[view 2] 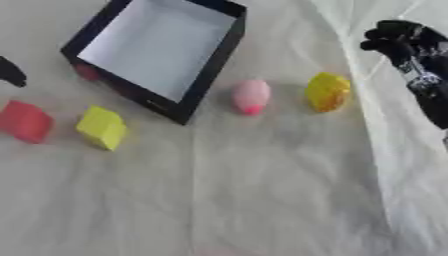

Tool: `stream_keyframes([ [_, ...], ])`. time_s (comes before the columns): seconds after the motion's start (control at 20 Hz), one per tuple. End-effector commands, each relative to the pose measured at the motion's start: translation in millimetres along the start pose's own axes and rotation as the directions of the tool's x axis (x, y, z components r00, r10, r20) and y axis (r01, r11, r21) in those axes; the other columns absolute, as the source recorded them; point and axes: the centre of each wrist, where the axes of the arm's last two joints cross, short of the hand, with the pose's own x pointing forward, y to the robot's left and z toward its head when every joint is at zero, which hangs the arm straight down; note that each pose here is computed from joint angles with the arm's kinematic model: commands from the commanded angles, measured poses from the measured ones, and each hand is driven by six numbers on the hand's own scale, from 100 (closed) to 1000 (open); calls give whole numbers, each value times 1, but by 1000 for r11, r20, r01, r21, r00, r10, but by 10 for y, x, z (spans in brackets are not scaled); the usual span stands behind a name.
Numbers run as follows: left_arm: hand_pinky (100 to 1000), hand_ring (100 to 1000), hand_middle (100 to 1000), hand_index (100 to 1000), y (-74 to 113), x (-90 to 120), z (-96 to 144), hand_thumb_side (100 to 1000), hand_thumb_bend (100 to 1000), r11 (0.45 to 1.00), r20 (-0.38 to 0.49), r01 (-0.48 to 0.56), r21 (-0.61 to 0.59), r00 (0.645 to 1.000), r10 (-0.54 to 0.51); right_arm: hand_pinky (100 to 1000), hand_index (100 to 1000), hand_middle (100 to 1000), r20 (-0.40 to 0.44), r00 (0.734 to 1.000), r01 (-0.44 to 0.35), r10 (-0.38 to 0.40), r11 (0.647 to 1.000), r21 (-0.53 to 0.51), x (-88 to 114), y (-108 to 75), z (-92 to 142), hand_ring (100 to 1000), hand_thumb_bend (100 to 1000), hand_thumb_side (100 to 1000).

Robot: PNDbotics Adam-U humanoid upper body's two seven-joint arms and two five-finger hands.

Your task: Pick up objects on the table and place them in the box.

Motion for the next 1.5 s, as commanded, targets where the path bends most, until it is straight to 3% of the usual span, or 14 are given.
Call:
stream_keyframes([
  [0.05,869,827,804,878,43,-54,54,213,390,990,40,53,-128,998,-49,1000,842,778,11,1000,-27,27,1000,12,58,-34,-29,826,100,513],
  [0.4,844,792,749,863,-17,-113,7,218,354,986,-17,-22,-163,1000,20,1000,840,776,-2,1000,-26,26,1000,13,26,-5,-18,826,100,513],
  [0.9,844,792,748,849,-74,-96,-106,223,360,984,-34,-27,-178,999,22,1000,838,775,-12,1000,-28,28,999,20,0,19,-10,827,100,484],
  [1.25,847,796,754,854,-137,-99,-176,297,356,980,-38,-34,-198,999,27,1000,837,775,-16,999,-33,33,999,22,-16,32,-4,827,100,512],
  [1.5,825,756,701,844,-190,-110,-191,252,337,977,-51,-48,-209,998,38,1000,837,776,-19,999,-33,33,999,23,-25,40,0,828,100,513],
])
